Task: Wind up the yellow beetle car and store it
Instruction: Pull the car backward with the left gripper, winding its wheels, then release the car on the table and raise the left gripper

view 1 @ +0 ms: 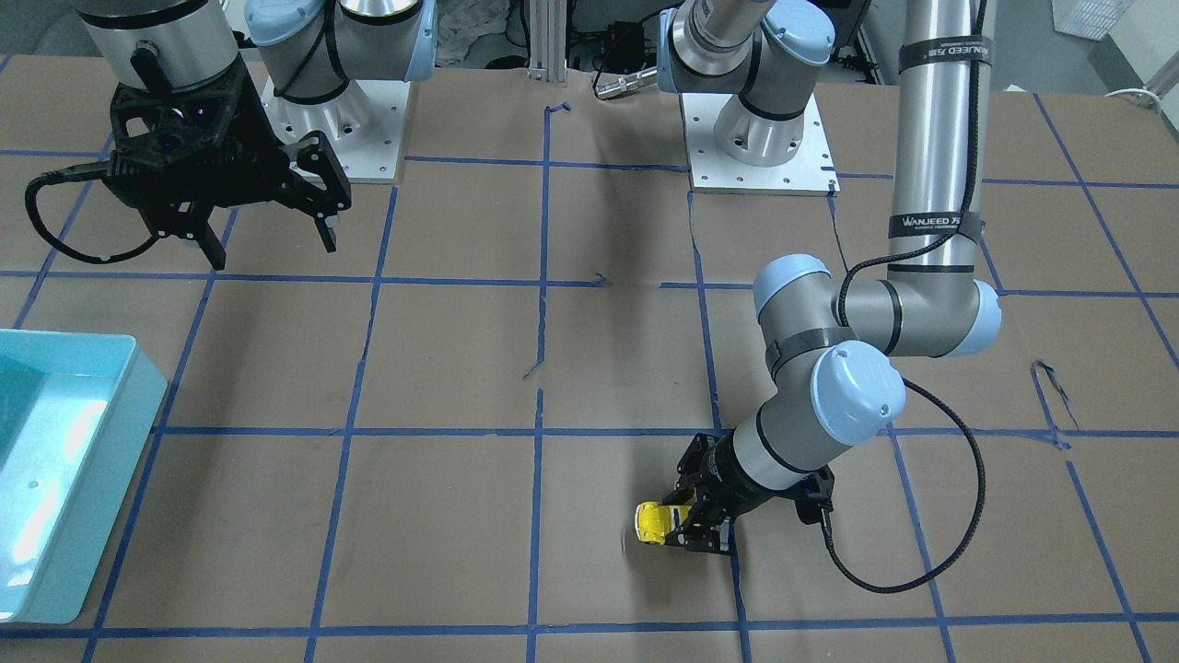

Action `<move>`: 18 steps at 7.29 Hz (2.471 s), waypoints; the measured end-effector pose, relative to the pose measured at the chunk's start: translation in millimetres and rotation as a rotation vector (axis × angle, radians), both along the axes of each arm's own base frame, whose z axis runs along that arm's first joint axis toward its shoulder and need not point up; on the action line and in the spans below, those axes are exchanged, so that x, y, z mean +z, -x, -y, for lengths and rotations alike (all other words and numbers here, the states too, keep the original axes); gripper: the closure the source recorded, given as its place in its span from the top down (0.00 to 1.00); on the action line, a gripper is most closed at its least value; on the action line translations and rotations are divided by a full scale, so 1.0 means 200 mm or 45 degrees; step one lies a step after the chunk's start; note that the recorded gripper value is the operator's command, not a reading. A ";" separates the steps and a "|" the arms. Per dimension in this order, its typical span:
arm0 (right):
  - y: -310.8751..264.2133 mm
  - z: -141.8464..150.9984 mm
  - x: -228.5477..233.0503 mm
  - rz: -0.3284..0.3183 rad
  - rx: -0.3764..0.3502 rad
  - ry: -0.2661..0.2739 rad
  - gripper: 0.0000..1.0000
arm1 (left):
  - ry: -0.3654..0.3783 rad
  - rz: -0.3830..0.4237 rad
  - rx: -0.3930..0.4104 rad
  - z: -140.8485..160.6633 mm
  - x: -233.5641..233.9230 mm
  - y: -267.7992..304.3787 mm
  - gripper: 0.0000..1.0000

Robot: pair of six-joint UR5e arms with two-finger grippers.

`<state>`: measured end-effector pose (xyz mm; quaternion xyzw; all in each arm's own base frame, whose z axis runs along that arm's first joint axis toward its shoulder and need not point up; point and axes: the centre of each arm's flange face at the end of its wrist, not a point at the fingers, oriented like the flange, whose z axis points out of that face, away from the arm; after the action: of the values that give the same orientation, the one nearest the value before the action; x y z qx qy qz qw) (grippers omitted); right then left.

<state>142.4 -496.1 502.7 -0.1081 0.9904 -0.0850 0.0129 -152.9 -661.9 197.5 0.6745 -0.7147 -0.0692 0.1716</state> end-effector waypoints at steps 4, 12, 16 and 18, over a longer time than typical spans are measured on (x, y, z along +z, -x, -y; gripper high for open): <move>0.00 0.00 -0.01 -0.002 0.000 -0.008 1.00 | -0.006 0.068 -0.008 0.03 -0.05 -0.17 0.00; 0.00 0.00 -0.01 -0.008 0.010 -0.009 1.00 | 0.031 0.178 -0.066 0.05 -0.05 -0.75 0.00; 0.00 0.00 -0.01 -0.008 0.008 -0.008 1.00 | 0.039 0.224 -0.097 0.05 -0.08 -0.94 0.00; 0.00 0.00 -0.01 -0.008 0.008 -0.008 1.00 | 0.035 0.259 -0.110 0.05 -0.09 -0.99 0.00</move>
<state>142.0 -495.5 501.2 -0.1116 0.9904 -0.0814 0.0103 44.7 -671.7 180.4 0.6442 -0.7578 0.0022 0.1042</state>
